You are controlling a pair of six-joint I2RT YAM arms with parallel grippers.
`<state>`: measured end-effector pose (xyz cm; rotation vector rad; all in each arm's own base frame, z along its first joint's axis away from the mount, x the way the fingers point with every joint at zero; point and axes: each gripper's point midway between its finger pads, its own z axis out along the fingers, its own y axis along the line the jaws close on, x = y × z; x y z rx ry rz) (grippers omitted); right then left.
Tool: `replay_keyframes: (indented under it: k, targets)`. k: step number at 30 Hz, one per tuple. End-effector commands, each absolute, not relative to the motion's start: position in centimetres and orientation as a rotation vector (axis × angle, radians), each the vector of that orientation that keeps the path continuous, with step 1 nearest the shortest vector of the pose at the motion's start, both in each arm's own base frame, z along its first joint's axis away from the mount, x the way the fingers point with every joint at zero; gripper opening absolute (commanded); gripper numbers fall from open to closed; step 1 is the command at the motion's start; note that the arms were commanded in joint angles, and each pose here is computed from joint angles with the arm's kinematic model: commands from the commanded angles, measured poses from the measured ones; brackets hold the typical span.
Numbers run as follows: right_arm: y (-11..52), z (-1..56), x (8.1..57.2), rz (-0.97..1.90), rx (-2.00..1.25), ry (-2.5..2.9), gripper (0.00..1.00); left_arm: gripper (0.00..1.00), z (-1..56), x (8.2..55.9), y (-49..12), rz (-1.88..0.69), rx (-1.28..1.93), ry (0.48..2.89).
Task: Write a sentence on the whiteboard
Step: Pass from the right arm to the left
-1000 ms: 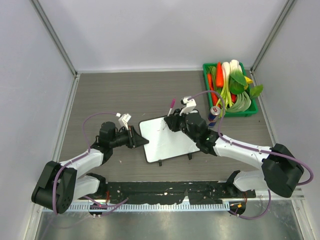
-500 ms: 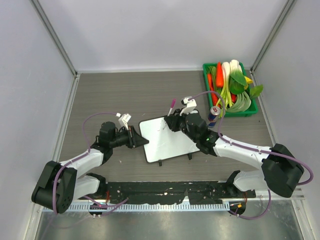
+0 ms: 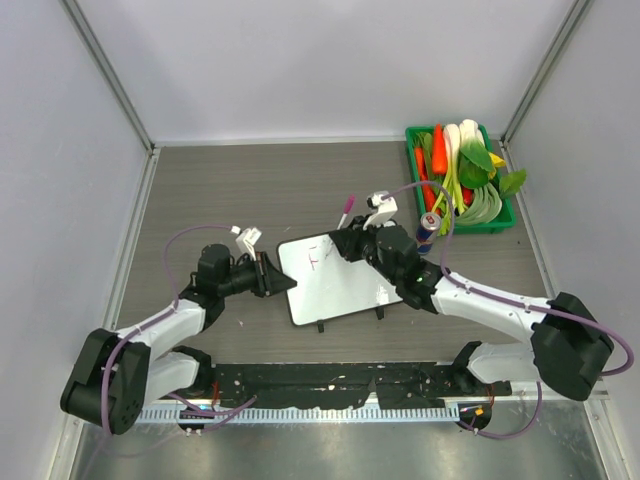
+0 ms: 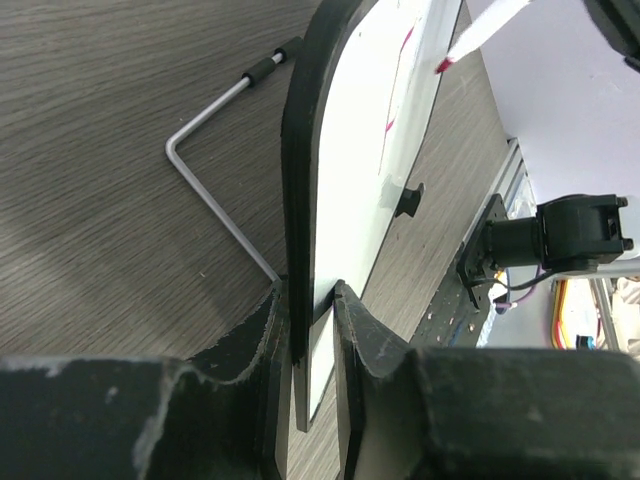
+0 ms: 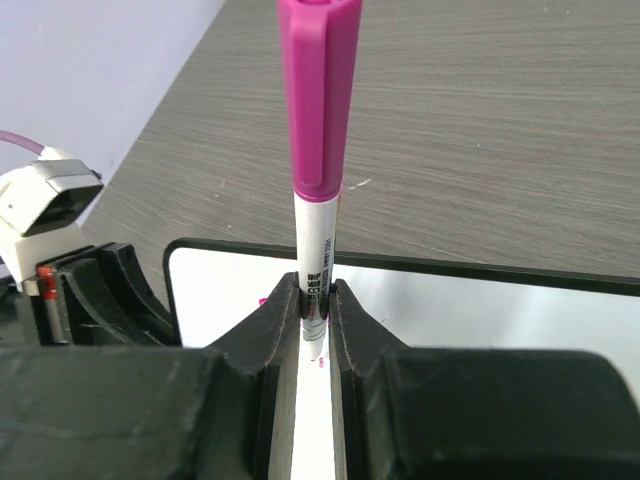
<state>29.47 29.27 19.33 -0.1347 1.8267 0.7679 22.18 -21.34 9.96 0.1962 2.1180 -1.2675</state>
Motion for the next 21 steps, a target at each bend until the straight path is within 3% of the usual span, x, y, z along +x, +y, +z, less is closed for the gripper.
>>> replay_keyframes:
  k: [1,13,21]
  targets:
    - [29.1,23.2,28.8,0.853,-0.099,1.728,0.01,0.25,10.2,23.4,-20.3,-1.148,0.192,2.079]
    - [28.1,24.7,27.1,0.892,-0.116,1.713,0.01,0.66,12.6,23.7,-18.7,-1.037,0.143,2.0]
    - [28.1,26.3,25.1,1.001,-0.147,1.684,0.01,0.78,21.1,23.6,-16.8,-0.973,0.034,1.808]
